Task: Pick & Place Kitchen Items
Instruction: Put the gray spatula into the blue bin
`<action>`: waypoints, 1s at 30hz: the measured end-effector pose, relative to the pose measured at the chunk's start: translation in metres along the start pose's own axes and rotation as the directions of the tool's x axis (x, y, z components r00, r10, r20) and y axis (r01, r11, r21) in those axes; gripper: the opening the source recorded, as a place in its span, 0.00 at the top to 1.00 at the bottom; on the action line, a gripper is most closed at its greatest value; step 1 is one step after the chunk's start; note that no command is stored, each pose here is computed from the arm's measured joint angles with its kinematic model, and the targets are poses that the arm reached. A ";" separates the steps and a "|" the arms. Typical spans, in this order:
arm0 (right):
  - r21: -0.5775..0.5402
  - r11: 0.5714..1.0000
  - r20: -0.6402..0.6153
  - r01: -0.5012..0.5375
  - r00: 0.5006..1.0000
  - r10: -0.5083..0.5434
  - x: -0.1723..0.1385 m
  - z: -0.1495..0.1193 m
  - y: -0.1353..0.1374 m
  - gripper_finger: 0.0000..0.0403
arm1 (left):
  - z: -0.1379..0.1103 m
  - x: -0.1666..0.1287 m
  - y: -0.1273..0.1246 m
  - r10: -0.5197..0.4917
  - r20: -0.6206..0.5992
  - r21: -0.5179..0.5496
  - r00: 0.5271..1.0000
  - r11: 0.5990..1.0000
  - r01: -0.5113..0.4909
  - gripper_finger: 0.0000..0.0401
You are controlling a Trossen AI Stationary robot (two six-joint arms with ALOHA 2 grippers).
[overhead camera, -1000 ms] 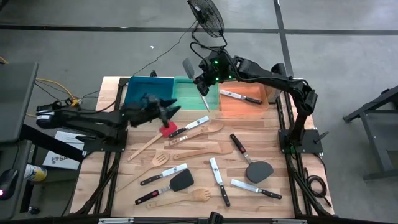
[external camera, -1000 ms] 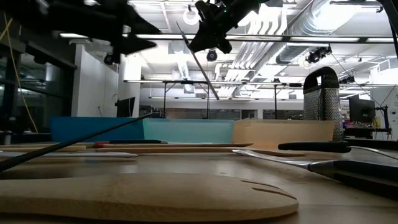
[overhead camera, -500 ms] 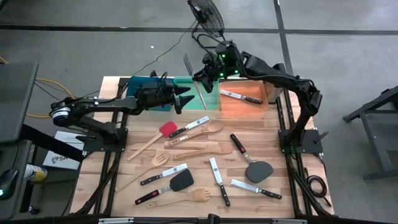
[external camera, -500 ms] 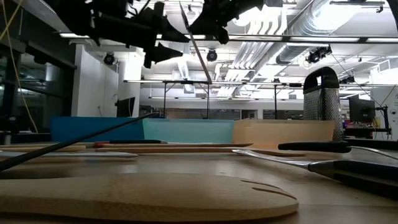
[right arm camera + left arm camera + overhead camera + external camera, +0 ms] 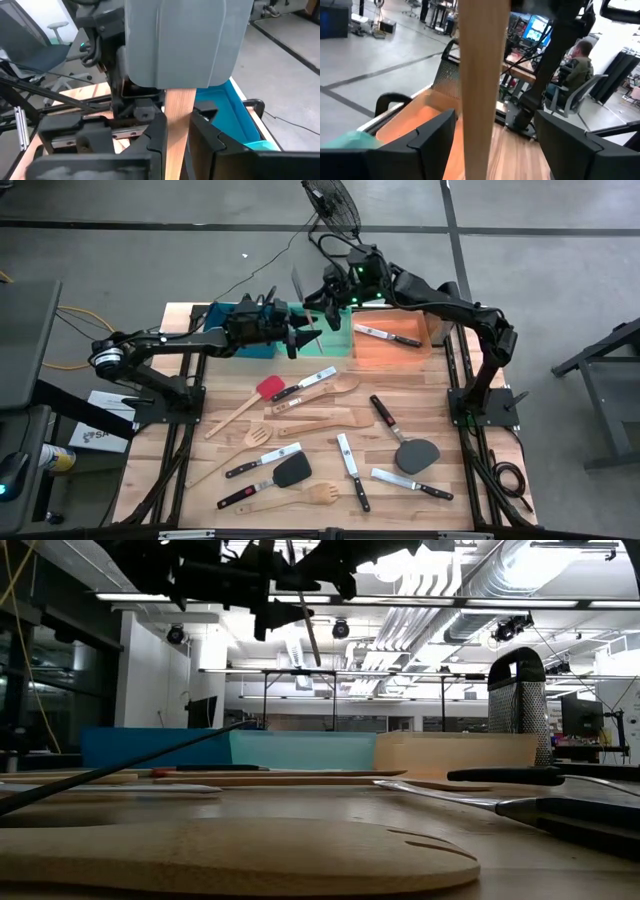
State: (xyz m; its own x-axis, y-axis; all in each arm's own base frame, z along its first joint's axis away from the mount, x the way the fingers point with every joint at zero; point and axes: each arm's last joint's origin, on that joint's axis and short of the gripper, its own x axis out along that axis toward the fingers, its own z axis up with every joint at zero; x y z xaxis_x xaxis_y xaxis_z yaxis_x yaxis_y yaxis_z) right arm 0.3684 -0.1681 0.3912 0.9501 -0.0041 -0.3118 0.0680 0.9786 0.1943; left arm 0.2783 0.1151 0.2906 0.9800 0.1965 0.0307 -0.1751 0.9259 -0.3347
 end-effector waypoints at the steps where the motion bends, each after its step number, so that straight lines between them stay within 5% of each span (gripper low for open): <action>1: 0.000 1.000 0.001 0.001 1.000 -0.001 0.000 0.000 0.000 0.89 | 0.000 0.000 0.000 -0.001 0.001 0.000 1.000 1.000 0.001 0.37; 11: 0.006 1.000 -0.005 0.002 1.000 -0.002 0.000 -0.001 -0.001 0.89 | -0.003 0.000 0.002 0.016 -0.029 0.001 0.999 1.000 -0.016 0.86; 18: 0.006 1.000 -0.013 0.006 1.000 -0.006 0.000 -0.002 -0.001 0.87 | -0.004 0.000 0.002 0.030 -0.045 0.016 0.999 0.999 -0.029 0.85; 25: 0.015 0.993 -0.040 0.118 0.992 -0.117 -0.002 -0.004 -0.004 0.48 | -0.006 -0.005 0.007 0.099 -0.095 0.011 0.990 0.995 -0.098 0.85; 30: 0.022 0.972 -0.072 0.235 0.970 -0.233 -0.014 -0.003 -0.005 0.32 | 0.000 -0.023 0.015 0.228 -0.155 0.024 0.961 0.974 -0.227 0.85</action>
State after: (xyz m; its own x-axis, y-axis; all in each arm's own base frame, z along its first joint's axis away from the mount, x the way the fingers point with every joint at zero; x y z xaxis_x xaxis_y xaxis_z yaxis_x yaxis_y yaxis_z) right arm 0.3541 -0.1721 0.3914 0.8838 -0.2174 -0.4143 0.2962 0.9454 0.1357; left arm 0.2534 0.1248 0.2851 0.9168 0.3496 -0.1928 -0.3950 0.8645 -0.3107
